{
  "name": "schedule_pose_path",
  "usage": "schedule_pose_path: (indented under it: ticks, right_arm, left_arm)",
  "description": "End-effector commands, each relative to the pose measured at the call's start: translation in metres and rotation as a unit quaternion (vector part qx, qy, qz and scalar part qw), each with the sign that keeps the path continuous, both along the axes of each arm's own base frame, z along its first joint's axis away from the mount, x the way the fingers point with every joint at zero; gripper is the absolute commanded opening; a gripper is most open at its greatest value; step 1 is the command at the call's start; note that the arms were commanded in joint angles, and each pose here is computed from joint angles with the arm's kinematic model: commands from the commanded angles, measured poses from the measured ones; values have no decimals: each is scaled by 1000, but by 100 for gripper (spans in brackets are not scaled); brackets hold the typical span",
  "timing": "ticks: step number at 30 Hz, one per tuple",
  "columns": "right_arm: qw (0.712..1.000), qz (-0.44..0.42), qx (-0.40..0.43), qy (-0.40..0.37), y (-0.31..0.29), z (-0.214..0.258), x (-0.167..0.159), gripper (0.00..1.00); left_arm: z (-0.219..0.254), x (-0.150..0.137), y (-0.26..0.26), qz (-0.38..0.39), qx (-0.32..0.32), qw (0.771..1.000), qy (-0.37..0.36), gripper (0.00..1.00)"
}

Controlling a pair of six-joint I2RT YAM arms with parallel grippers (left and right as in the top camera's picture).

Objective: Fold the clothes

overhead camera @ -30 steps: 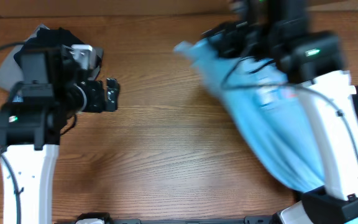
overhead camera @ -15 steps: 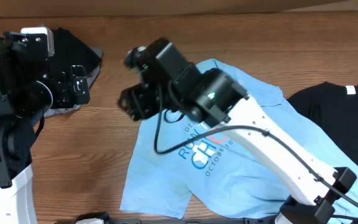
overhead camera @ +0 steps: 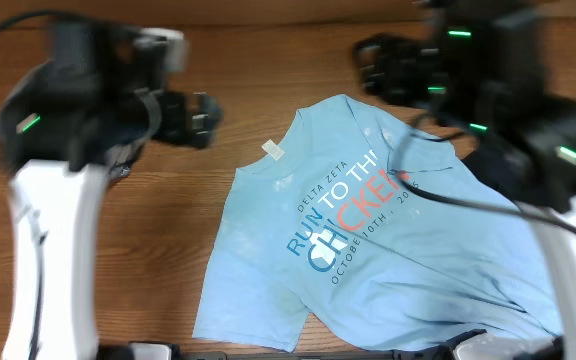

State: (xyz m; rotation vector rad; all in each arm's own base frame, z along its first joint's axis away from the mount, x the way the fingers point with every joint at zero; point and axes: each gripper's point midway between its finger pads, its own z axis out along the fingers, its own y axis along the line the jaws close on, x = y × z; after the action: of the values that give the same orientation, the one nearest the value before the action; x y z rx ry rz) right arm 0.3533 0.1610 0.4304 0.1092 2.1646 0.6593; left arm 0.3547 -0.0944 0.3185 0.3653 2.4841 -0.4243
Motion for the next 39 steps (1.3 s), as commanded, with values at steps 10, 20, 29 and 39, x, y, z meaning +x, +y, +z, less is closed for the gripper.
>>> schedule_pose_path:
  ticks: [10,20,29,39]
  right_arm:
    - [996,-81,14,-19,-68,31,-39,70]
    - [995,-100,-13,26,-78,8,-48,70]
    - [993,-106,-26,51,-82,-3,-55,70]
    - [992,-106,-31,64,-84,-9,-59,71]
  left_arm:
    - [-171,82,-141,-194,49,978,59,92]
    - [-269,141,-159,-158,64,985,41,54]
    - [-293,164,-159,-140,77,987,12,75]
    - [-327,165,-157,-126,77,988,34,56]
